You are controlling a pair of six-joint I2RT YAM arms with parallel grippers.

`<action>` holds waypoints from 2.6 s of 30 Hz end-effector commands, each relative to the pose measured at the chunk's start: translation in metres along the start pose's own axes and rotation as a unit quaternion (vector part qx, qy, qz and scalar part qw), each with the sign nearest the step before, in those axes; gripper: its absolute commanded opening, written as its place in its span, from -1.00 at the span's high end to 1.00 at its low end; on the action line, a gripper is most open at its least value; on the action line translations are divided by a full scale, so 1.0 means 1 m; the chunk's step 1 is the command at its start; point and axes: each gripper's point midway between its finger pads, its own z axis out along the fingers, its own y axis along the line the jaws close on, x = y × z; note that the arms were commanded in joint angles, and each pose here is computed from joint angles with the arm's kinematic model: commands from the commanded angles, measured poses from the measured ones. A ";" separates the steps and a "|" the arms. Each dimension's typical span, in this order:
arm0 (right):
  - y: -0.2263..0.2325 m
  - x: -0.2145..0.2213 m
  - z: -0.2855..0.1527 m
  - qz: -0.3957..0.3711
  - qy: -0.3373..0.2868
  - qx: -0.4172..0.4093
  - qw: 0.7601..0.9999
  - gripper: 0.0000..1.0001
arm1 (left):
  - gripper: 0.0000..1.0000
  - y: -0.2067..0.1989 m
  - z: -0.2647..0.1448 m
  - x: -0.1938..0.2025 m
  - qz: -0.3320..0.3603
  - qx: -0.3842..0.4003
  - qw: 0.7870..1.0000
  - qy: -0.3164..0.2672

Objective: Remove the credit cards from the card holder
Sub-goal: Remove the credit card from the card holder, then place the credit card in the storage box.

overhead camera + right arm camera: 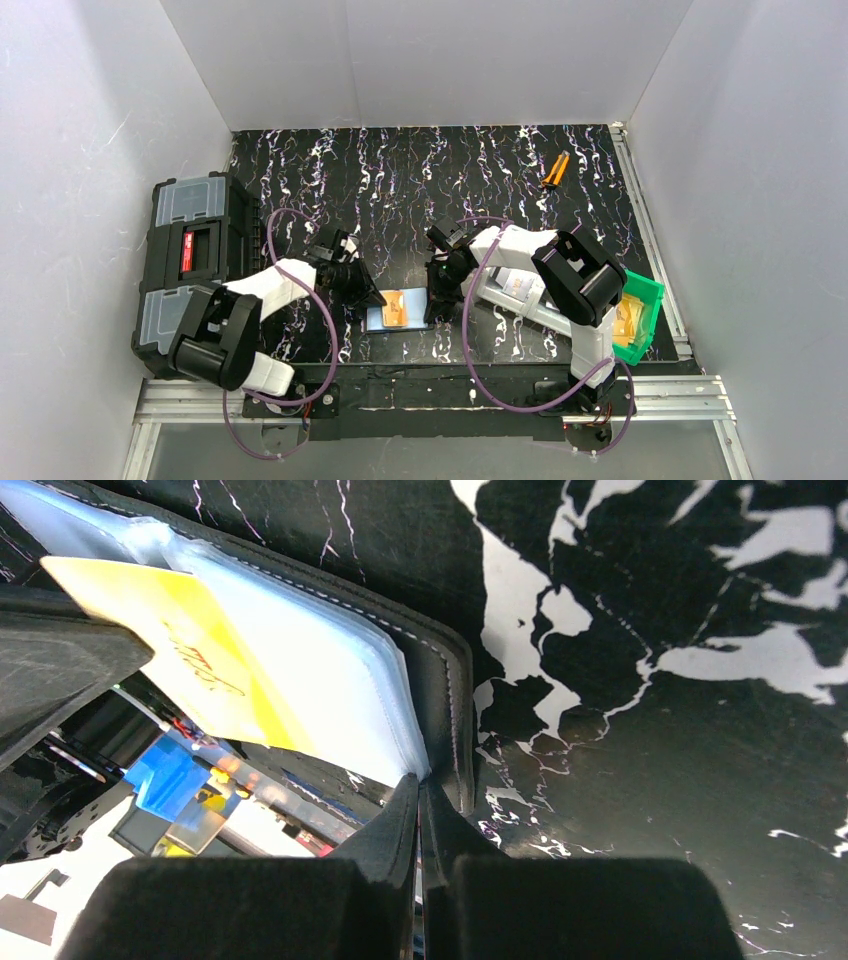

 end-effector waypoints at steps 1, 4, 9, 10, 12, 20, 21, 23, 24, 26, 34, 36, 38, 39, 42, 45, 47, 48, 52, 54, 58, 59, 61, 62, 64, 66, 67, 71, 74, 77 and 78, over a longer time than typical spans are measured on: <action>-0.034 -0.023 0.019 -0.004 -0.056 0.061 0.997 0.91 | 1.00 0.013 -0.022 -0.006 0.012 -0.055 0.998 -0.029; -0.030 -0.024 0.015 -0.008 -0.060 0.056 0.997 0.85 | 1.00 0.010 -0.035 -0.011 0.024 -0.065 0.996 -0.048; -0.015 -0.031 0.000 -0.027 -0.080 0.046 0.995 0.54 | 1.00 0.000 -0.057 -0.019 0.036 -0.071 0.994 -0.072; -0.010 -0.032 -0.005 -0.032 -0.085 0.041 0.995 0.41 | 1.00 -0.004 -0.060 -0.020 0.038 -0.065 0.994 -0.074; 0.000 -0.034 -0.015 -0.042 -0.096 0.032 0.994 0.07 | 1.00 -0.014 -0.066 -0.021 0.043 -0.050 0.995 -0.076; 0.053 -0.043 -0.085 -0.092 -0.177 -0.042 0.979 -0.97 | 1.00 -0.066 -0.088 -0.028 0.043 0.057 0.994 -0.086; 0.059 -0.042 -0.094 -0.097 -0.187 -0.059 0.976 -0.97 | 1.00 -0.076 -0.092 -0.029 0.042 0.079 0.992 -0.087; 0.072 -0.041 -0.115 -0.105 -0.210 -0.101 0.967 -0.97 | 1.00 -0.094 -0.099 -0.033 0.037 0.121 0.988 -0.091; 0.080 -0.043 -0.125 -0.110 -0.222 -0.127 0.960 -0.97 | 1.00 -0.103 -0.102 -0.035 0.037 0.144 0.985 -0.091; 0.090 -0.043 -0.146 -0.111 -0.242 -0.171 0.949 -0.97 | 1.00 -0.120 -0.109 -0.040 0.033 0.183 0.978 -0.093; 0.104 -0.046 -0.203 -0.098 -0.288 -0.256 0.918 -0.93 | 1.00 -0.174 -0.131 -0.057 0.035 0.312 0.945 -0.088; 0.109 -0.045 -0.206 -0.101 -0.276 -0.269 0.917 -0.85 | 1.00 -0.183 -0.133 -0.061 0.039 0.334 0.938 -0.086; 0.116 -0.042 -0.208 -0.106 -0.264 -0.283 0.916 -0.73 | 1.00 -0.191 -0.134 -0.064 0.039 0.354 0.931 -0.078; 0.119 -0.042 -0.209 -0.107 -0.260 -0.289 0.915 -0.67 | 1.00 -0.193 -0.134 -0.065 0.037 0.361 0.929 -0.075; 0.124 -0.043 -0.210 -0.106 -0.254 -0.300 0.913 -0.44 | 1.00 -0.198 -0.134 -0.067 0.041 0.374 0.924 -0.070; 0.126 -0.042 -0.213 -0.109 -0.256 -0.305 0.911 -0.24 | 1.00 -0.200 -0.133 -0.067 0.044 0.379 0.922 -0.062; 0.127 -0.043 -0.213 -0.108 -0.255 -0.304 0.911 -0.13 | 1.00 -0.200 -0.132 -0.066 0.042 0.384 0.921 -0.057; 0.127 -0.043 -0.212 -0.107 -0.253 -0.304 0.912 -0.07 | 1.00 -0.202 -0.133 -0.065 0.045 0.388 0.919 -0.054; 0.126 -0.044 -0.210 -0.103 -0.251 -0.303 0.914 0.36 | 1.00 -0.203 -0.131 -0.062 0.050 0.394 0.917 -0.042; 0.125 -0.045 -0.212 -0.101 -0.257 -0.299 0.913 0.73 | 1.00 -0.203 -0.131 -0.060 0.052 0.394 0.917 -0.038; 0.117 -0.049 -0.211 -0.093 -0.272 -0.271 0.919 0.97 | 0.56 -0.196 -0.125 -0.058 0.052 0.373 0.926 -0.032; 0.113 -0.050 -0.210 -0.090 -0.278 -0.260 0.920 0.97 | 0.30 -0.191 -0.122 -0.056 0.047 0.359 0.932 -0.027; 0.101 -0.053 -0.209 -0.080 -0.294 -0.230 0.924 0.97 | -0.19 -0.185 -0.119 -0.054 0.050 0.333 0.941 -0.031; 0.091 -0.053 -0.207 -0.071 -0.300 -0.206 0.929 0.97 | -0.38 -0.181 -0.119 -0.054 0.052 0.317 0.946 -0.036; 0.071 -0.055 -0.208 -0.055 -0.320 -0.156 0.933 0.97 | -0.67 -0.170 -0.117 -0.052 0.062 0.276 0.958 -0.043; 0.047 -0.054 -0.212 -0.035 -0.347 -0.098 0.932 0.97 | -0.81 -0.159 -0.115 -0.052 0.064 0.239 0.968 -0.048; 0.035 -0.053 -0.216 -0.026 -0.359 -0.071 0.930 0.97 | -0.84 -0.156 -0.114 -0.052 0.066 0.228 0.970 -0.051; -0.023 -0.044 -0.229 0.020 -0.399 0.051 0.915 0.97 | -0.92 -0.150 -0.109 -0.046 0.073 0.208 0.974 -0.043; -0.062 -0.031 -0.239 0.054 -0.413 0.131 0.900 0.97 | -0.95 -0.147 -0.103 -0.040 0.081 0.195 0.977 -0.035; -0.103 -0.014 -0.251 0.109 -0.410 0.211 0.881 0.97 | -0.95 -0.146 -0.097 -0.035 0.088 0.189 0.978 -0.025; -0.116 -0.007 -0.255 0.126 -0.405 0.235 0.875 0.97 | -0.96 -0.146 -0.096 -0.034 0.089 0.188 0.978 -0.022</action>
